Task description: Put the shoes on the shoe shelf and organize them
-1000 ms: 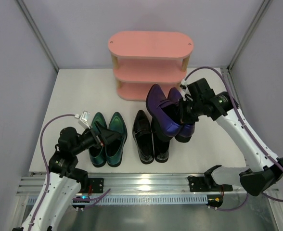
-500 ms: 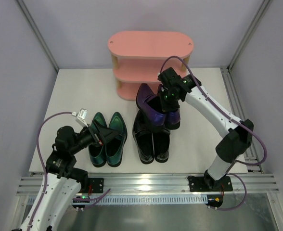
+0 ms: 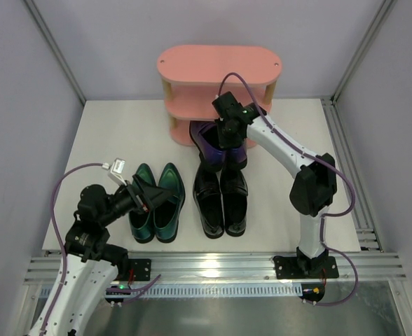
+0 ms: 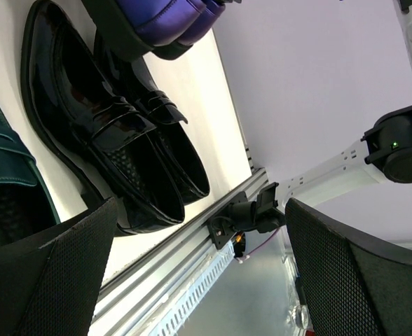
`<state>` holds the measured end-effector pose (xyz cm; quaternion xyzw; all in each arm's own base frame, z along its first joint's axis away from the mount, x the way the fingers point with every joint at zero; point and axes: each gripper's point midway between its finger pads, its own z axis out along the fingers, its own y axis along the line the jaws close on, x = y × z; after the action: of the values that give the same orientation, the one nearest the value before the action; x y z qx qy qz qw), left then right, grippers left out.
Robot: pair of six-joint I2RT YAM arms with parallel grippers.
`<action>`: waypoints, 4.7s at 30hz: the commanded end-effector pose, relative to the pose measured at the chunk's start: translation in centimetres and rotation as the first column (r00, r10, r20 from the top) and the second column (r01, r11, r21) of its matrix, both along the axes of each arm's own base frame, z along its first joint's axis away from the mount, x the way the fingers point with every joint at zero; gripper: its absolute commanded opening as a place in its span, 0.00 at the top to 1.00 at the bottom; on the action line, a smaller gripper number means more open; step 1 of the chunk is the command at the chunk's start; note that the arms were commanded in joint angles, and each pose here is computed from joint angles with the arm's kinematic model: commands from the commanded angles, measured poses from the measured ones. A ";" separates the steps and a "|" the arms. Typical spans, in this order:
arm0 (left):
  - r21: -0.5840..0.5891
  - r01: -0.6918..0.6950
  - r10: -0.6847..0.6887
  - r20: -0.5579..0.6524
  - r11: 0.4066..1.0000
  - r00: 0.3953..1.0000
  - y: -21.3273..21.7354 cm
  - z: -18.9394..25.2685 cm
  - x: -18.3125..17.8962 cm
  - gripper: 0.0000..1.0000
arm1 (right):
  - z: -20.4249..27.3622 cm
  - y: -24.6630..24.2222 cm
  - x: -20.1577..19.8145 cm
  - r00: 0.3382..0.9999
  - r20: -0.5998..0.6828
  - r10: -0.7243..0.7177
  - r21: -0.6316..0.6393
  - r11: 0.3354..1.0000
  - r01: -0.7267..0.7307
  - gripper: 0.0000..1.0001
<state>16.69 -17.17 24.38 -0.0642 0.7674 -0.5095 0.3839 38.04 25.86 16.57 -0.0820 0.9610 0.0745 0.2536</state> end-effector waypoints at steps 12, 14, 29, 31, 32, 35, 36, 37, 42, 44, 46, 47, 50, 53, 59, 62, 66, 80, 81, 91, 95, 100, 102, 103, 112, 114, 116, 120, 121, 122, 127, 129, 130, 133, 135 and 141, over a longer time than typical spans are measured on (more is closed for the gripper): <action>-0.025 -0.020 0.020 0.024 0.999 1.000 0.2 1.3 -0.3 0.00 | 6.0 3.3 9.0 0.871 0.455 -0.188 0.261 0.963 0.072 0.96; -0.026 -0.020 0.020 0.020 0.999 1.000 0.2 1.2 -0.3 0.00 | 5.4 3.8 9.6 0.869 0.457 -0.190 0.265 0.962 0.071 0.96; -0.028 -0.019 0.019 0.000 0.999 1.000 0.1 0.9 0.2 0.00 | 6.4 4.5 11.9 0.833 0.506 -0.226 0.288 0.954 0.085 0.96; -0.030 -0.018 0.018 0.000 0.999 1.000 0.0 0.9 0.2 0.00 | 6.2 4.2 12.2 0.829 0.505 -0.242 0.290 0.952 0.101 0.96; -0.031 -0.018 0.018 0.001 0.999 1.000 0.0 0.9 0.1 0.00 | 6.0 4.0 12.3 0.829 0.498 -0.254 0.296 0.948 0.113 0.96; -0.031 -0.018 0.018 0.003 0.999 1.000 0.0 1.0 0.1 0.00 | 6.2 3.7 12.4 0.816 0.507 -0.277 0.305 0.943 0.131 0.96; -0.032 -0.018 0.018 0.003 0.999 1.000 0.1 1.0 0.1 0.00 | 6.1 3.5 12.6 0.812 0.511 -0.282 0.302 0.943 0.138 0.96; -0.035 -0.020 0.020 0.002 0.999 1.000 0.1 1.0 0.1 0.00 | 6.2 3.3 12.8 0.804 0.517 -0.292 0.301 0.942 0.149 0.96; -0.041 -0.016 0.016 0.006 0.999 1.000 0.0 1.3 -0.1 0.00 | 6.1 2.9 13.3 0.790 0.529 -0.310 0.305 0.938 0.164 0.96; -0.042 -0.014 0.015 0.010 0.999 1.000 0.0 1.4 -0.2 0.00 | 6.1 2.7 13.5 0.785 0.529 -0.321 0.309 0.935 0.174 0.96; -0.043 -0.016 0.016 0.009 0.999 1.000 0.1 1.4 -0.3 0.01 | 6.5 2.7 13.5 0.779 0.525 -0.343 0.336 0.925 0.181 0.96; -0.043 -0.016 0.016 0.011 0.999 1.000 0.1 1.5 -0.3 0.00 | 6.6 2.5 13.3 0.776 0.525 -0.349 0.345 0.921 0.180 0.96; -0.046 -0.017 0.017 0.006 0.999 1.000 0.1 1.5 -0.3 0.00 | 7.1 2.7 13.5 0.771 0.513 -0.377 0.395 0.901 0.178 0.96; -0.050 -0.013 0.013 0.009 0.999 1.000 0.1 1.7 -0.5 0.00 | 6.9 2.7 14.0 0.773 0.498 -0.393 0.408 0.893 0.191 0.96; -0.052 -0.013 0.013 0.011 0.999 1.000 0.1 1.7 -0.7 0.00 | 4.8 3.1 15.0 0.790 0.484 -0.376 0.378 0.904 0.199 0.96; -0.052 -0.014 0.015 0.011 0.999 1.000 0.2 1.7 -0.7 0.00 | 3.7 3.1 15.6 0.801 0.476 -0.364 0.358 0.912 0.201 0.95; -0.051 -0.016 0.016 0.010 0.999 1.000 0.2 1.6 -0.7 0.00 | 2.8 3.1 15.9 0.808 0.482 -0.337 0.325 0.926 0.192 0.95; -0.056 -0.019 0.019 0.000 0.998 1.000 0.1 1.4 -0.5 0.00 | 2.5 1.8 16.2 0.812 0.475 -0.339 0.294 0.931 0.216 0.78; -0.056 -0.018 0.018 0.000 0.998 1.000 0.1 1.4 -0.5 0.00 | 2.3 1.5 16.3 0.814 0.469 -0.341 0.291 0.931 0.222 0.67; -0.051 -0.025 0.024 -0.022 0.998 0.999 0.0 0.4 0.2 0.00 | 6.3 0.9 15.3 0.792 0.507 -0.340 0.323 0.927 0.191 0.18; -0.046 -0.036 0.035 -0.028 0.998 0.999 -0.1 0.1 0.8 0.00 | 9.0 -0.2 13.6 0.770 0.536 -0.346 0.345 0.922 0.174 0.18; -0.023 -0.109 0.109 -0.014 0.994 0.994 0.5 -0.1 3.0 0.00 | 11.4 -1.4 10.7 0.754 0.552 -0.357 0.391 0.909 0.144 0.18; -0.015 -0.120 0.120 -0.029 0.993 0.992 0.4 -0.5 3.9 0.00 | 11.2 -1.9 9.3 0.768 0.539 -0.345 0.384 0.913 0.141 0.18; -0.023 -0.123 0.123 -0.011 0.992 0.992 0.3 -0.1 4.4 0.00 | 10.4 -2.2 8.7 0.783 0.523 -0.337 0.370 0.917 0.148 0.18; -0.008 -0.109 0.109 -0.042 0.994 0.993 -0.2 -0.9 5.6 0.01 | 3.5 -2.9 -3.3 0.921 0.359 -0.150 0.241 0.969 0.064 0.17; -0.004 -0.118 0.118 -0.047 0.993 0.992 -0.1 -1.1 5.5 0.01 | 2.1 -3.2 -6.3 0.934 0.327 -0.144 0.219 0.973 0.073 0.17; 0.001 -0.119 0.119 -0.035 0.993 0.992 0.1 -1.0 5.1 0.01 | 0.2 -3.3 -11.3 0.950 0.294 -0.108 0.222 0.974 0.042 0.17; 0.009 -0.123 0.123 -0.041 0.992 0.992 0.3 -1.4 4.6 0.01 | -1.5 -3.4 -16.6 0.965 0.250 -0.083 0.231 0.973 0.024 0.17; 0.012 -0.121 0.121 -0.048 0.993 0.991 0.3 -1.7 4.5 0.01 | -1.7 -3.3 -17.2 0.966 0.245 -0.082 0.240 0.971 0.021 0.17; 0.008 -0.119 0.119 -0.048 0.993 0.992 0.3 -1.7 4.4 0.01 | -2.4 -3.3 -17.9 0.970 0.227 -0.085 0.243 0.970 0.028 0.17; -0.005 -0.124 0.124 -0.057 0.992 0.991 0.4 -2.0 4.2 0.01 | -5.4 -2.4 -19.4 0.981 0.182 -0.063 0.178 0.984 0.030 0.17; -0.008 -0.122 0.122 -0.064 0.992 0.991 0.3 -2.3 4.2 0.01 | -6.3 -1.1 -19.2 0.985 0.165 -0.045 0.169 0.986 0.017 0.17; -0.007 -0.119 0.119 -0.067 0.993 0.991 0.3 -2.4 4.1 0.01 | -6.0 -0.3 -19.1 0.985 0.168 -0.036 0.178 0.984 0.006 0.17; -0.001 -0.114 0.114 -0.074 0.993 0.991 0.3 -2.6 3.9 0.01 | -6.7 1.0 -18.6 0.987 0.154 -0.041 0.148 0.989 0.018 0.17; 0.000 -0.114 0.113 -0.073 0.994 0.991 0.3 -2.7 3.8 0.01 | -7.5 1.0 -18.3 0.988 0.136 -0.067 0.114 0.992 0.051 0.18; -0.001 -0.121 0.121 -0.069 0.993 0.990 0.5 -2.8 3.6 0.01 | -10.1 1.6 -18.2 0.995 0.082 -0.057 0.024 0.998 0.055 0.56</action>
<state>20.32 -16.80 21.56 -0.1288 0.7770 -0.4841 0.3812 19.36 26.74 5.91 -0.0711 0.9516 0.0739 0.2897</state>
